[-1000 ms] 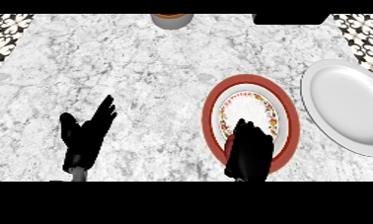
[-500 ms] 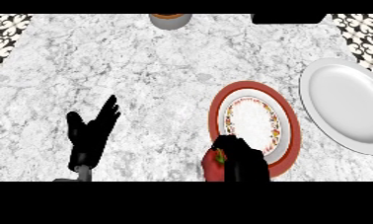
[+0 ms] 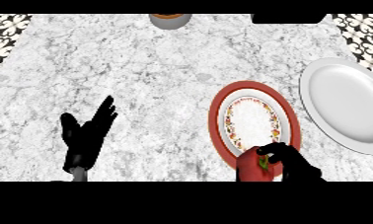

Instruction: Pick the bell pepper from the plate and place it in the plate

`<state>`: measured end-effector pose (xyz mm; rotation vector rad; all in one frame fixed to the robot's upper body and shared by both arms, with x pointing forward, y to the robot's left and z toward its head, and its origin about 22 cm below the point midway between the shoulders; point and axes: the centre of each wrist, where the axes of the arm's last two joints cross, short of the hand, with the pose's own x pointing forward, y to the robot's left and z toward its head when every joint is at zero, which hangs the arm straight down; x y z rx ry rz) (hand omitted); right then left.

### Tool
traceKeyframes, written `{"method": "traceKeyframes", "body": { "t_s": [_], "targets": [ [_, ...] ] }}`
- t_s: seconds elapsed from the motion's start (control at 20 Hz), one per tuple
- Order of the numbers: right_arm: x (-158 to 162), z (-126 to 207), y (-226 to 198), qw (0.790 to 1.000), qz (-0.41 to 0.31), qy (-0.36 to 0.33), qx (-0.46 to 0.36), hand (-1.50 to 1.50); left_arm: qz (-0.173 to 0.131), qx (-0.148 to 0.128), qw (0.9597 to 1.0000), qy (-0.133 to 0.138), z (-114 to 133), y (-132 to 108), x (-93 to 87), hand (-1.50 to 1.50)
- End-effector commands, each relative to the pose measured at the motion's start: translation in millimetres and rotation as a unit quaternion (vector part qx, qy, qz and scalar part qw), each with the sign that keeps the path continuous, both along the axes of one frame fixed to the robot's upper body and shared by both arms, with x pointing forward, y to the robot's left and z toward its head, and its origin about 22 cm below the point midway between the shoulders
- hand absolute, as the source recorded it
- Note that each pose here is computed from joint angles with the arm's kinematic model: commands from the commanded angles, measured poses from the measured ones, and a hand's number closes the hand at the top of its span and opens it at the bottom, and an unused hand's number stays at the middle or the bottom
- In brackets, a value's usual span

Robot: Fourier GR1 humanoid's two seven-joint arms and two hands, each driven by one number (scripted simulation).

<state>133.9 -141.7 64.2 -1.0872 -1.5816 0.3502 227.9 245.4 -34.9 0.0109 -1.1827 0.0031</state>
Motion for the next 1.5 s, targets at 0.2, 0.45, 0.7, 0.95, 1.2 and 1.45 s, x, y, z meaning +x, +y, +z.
{"method": "traceKeyframes", "body": {
  "t_s": [0.2,0.45,0.7,0.95,1.2,1.45],
  "targets": [
    [23,13,-68,0.989,-0.061,-0.087,0.106,1.5,-0.004,-0.003,1.0,0.001,-8,2,-4.8,0.0],
    [51,-7,-125,0.985,-0.114,-0.104,0.07,1.5,-0.006,-0.008,0.9999,0.005,5,-4,-1.3,0.0],
    [80,-23,-172,0.977,-0.168,-0.124,0.051,1.5,-0.001,0.014,0.9999,0.004,0,17,8.4,0.0],
    [119,-20,-230,0.975,-0.175,-0.118,0.065,1.5,-0.021,-0.007,0.9997,-0.007,3,-14,1.0,0.0],
    [139,-24,-279,0.974,-0.169,-0.134,0.067,1.5,-0.01,0.005,0.9998,-0.015,-3,9,4.8,0.0],
    [140,-41,-322,0.973,-0.205,-0.031,0.099,1.5,-0.019,-0.008,0.9998,-0.005,2,-9,7.2,0.0]
  ]
}}
